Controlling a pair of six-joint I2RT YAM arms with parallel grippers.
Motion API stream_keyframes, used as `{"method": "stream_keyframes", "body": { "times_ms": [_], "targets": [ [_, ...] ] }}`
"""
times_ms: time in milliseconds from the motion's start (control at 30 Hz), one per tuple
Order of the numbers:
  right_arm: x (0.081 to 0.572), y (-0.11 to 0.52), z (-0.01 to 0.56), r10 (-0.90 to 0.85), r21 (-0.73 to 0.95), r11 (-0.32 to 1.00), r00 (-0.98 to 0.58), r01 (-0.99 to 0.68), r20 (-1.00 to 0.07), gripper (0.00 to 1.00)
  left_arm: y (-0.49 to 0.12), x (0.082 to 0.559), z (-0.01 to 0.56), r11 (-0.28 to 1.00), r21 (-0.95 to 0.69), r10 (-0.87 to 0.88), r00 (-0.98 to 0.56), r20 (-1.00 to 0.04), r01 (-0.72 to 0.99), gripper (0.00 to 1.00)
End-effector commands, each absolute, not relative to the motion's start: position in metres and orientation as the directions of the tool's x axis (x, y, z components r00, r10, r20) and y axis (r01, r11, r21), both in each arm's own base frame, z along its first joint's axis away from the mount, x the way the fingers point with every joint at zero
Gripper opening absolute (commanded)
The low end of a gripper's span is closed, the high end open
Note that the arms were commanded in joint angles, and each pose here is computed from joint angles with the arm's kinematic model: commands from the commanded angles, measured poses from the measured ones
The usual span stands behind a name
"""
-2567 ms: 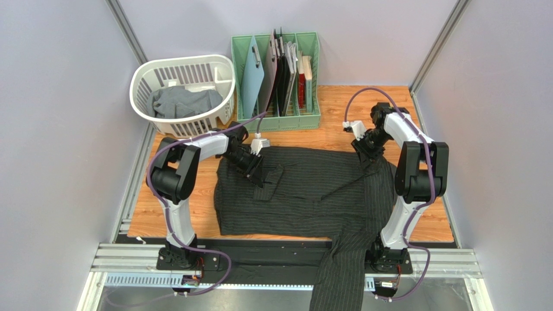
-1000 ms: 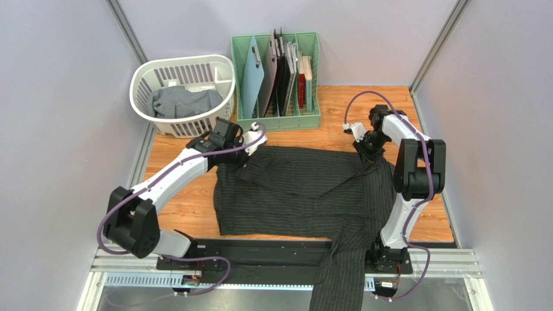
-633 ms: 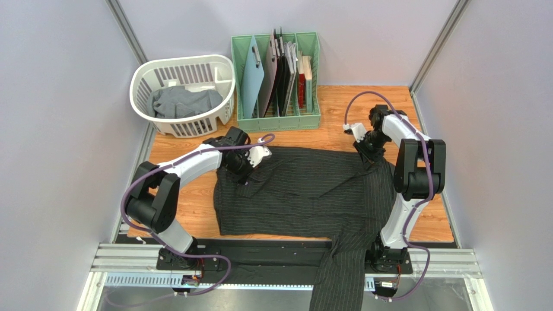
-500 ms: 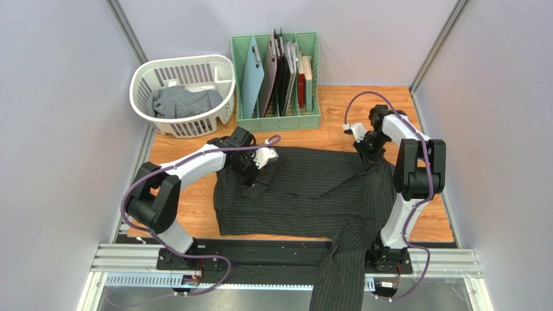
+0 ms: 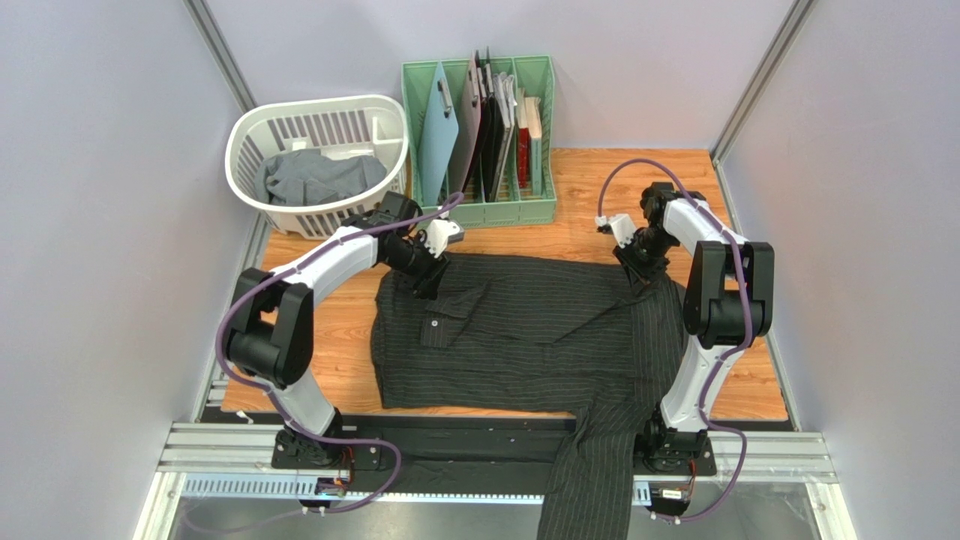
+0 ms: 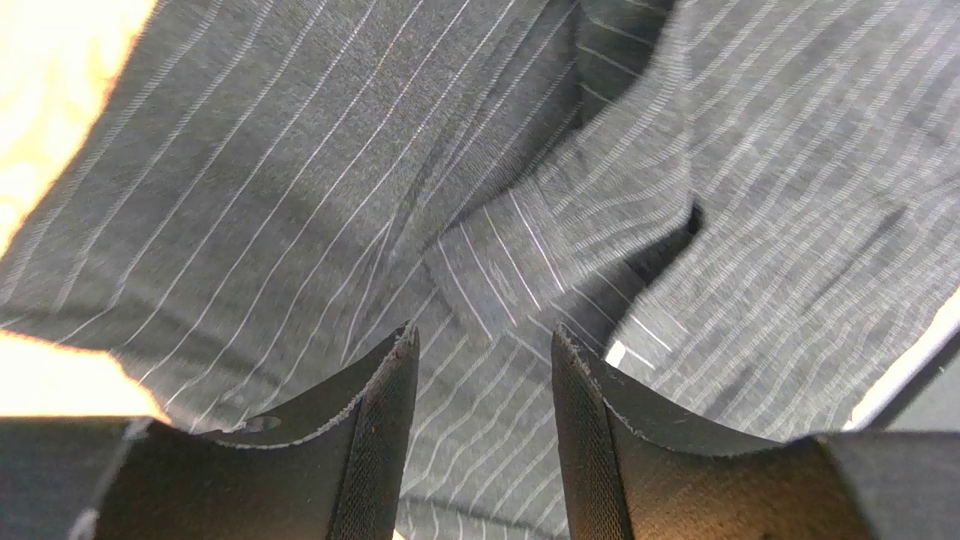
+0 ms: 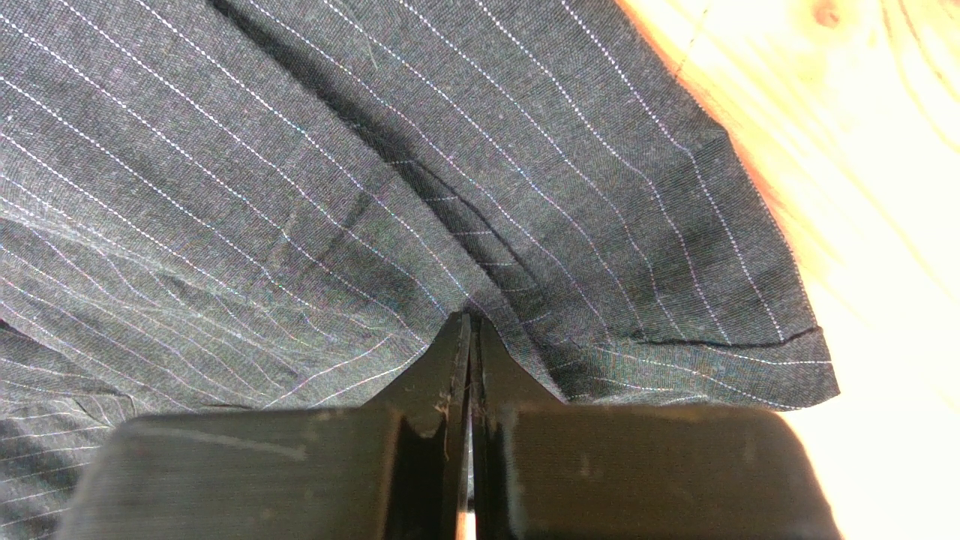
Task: Fold and stack the long sleeve shirts
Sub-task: Fold the shirt
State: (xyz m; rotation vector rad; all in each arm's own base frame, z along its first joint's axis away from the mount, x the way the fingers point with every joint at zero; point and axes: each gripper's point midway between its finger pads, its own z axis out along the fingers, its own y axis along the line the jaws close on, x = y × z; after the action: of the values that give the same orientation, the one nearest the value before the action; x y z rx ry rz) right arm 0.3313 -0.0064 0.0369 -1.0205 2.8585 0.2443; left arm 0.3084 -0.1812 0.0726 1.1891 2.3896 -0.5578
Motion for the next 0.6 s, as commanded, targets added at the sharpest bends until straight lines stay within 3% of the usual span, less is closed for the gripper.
{"method": "stream_keyframes", "body": {
  "times_ms": [0, 267, 567],
  "targets": [
    [0.341, -0.004, 0.052, -0.626, 0.094, 0.756, -0.757, -0.648, -0.187, 0.0, -0.182, 0.311, 0.052, 0.594, -0.2, 0.647, -0.61, -0.457, 0.779, 0.53],
    [0.342, -0.006, 0.051, -0.629, 0.092, 0.754, -0.756, -0.65, -0.184, 0.0, -0.181, 0.298, 0.032, 0.608, -0.259, 0.644, -0.657, -0.392, 0.75, 0.6],
    [0.341, -0.005, 0.048, -0.625, 0.099, 0.757, -0.76, -0.646, -0.181, 0.0, -0.2, 0.292, 0.05, 0.561, -0.337, 0.612, -0.653, -0.447, 0.756, 0.53]
  ]
}}
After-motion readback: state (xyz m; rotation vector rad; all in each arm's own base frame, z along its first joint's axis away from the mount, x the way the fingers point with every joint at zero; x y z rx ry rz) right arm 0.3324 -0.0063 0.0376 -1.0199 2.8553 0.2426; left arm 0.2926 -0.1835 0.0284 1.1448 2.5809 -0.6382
